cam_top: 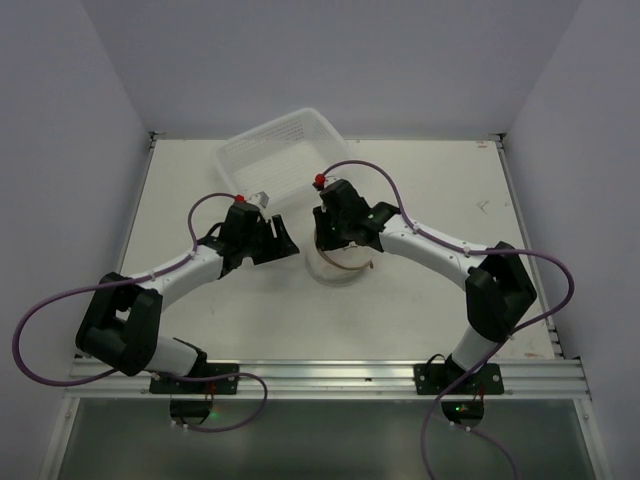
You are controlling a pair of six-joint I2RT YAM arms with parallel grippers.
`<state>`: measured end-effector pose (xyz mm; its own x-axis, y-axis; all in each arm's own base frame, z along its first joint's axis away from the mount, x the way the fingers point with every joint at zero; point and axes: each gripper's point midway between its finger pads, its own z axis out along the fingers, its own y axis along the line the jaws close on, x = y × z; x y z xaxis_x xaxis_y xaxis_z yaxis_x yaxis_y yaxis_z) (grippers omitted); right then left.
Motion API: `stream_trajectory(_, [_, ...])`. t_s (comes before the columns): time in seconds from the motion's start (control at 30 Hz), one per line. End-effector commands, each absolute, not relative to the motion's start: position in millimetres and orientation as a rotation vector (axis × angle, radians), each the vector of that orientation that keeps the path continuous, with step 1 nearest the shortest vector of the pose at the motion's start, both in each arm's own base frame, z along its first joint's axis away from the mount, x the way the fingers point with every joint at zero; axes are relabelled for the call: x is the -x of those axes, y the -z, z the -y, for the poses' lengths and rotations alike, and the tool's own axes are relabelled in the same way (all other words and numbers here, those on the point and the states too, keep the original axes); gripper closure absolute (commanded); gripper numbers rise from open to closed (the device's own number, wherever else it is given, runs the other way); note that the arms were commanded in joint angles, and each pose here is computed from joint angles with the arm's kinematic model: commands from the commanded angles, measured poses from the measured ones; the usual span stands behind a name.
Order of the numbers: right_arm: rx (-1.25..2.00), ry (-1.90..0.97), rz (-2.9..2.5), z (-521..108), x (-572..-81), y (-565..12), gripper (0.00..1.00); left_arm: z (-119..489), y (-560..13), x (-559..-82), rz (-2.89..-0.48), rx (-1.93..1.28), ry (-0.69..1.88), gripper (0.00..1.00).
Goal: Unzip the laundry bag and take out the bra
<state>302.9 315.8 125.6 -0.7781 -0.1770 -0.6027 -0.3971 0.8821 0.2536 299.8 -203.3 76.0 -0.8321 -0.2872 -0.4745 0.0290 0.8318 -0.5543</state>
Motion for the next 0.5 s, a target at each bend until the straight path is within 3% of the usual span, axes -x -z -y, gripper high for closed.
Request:
stream_trajectory(0.0, [0.416, -0.536, -2.453, -322.3, -299.7, -128.6, 0.78, 200.6, -76.3, -302.9, -2.431, 0.156, 0.742, 0.34])
stream_trajectory(0.37, [0.449, -0.532, -2.463, -330.4, -295.9, -122.4, 0.87, 202.2, -76.0, -301.9, -2.436, 0.155, 0.754, 0.34])
stream_trajectory(0.47, [0.418, -0.49, -2.465, -324.5, -297.9, -122.7, 0.96, 201.8, -76.5, -301.6, -2.435, 0.156, 0.753, 0.34])
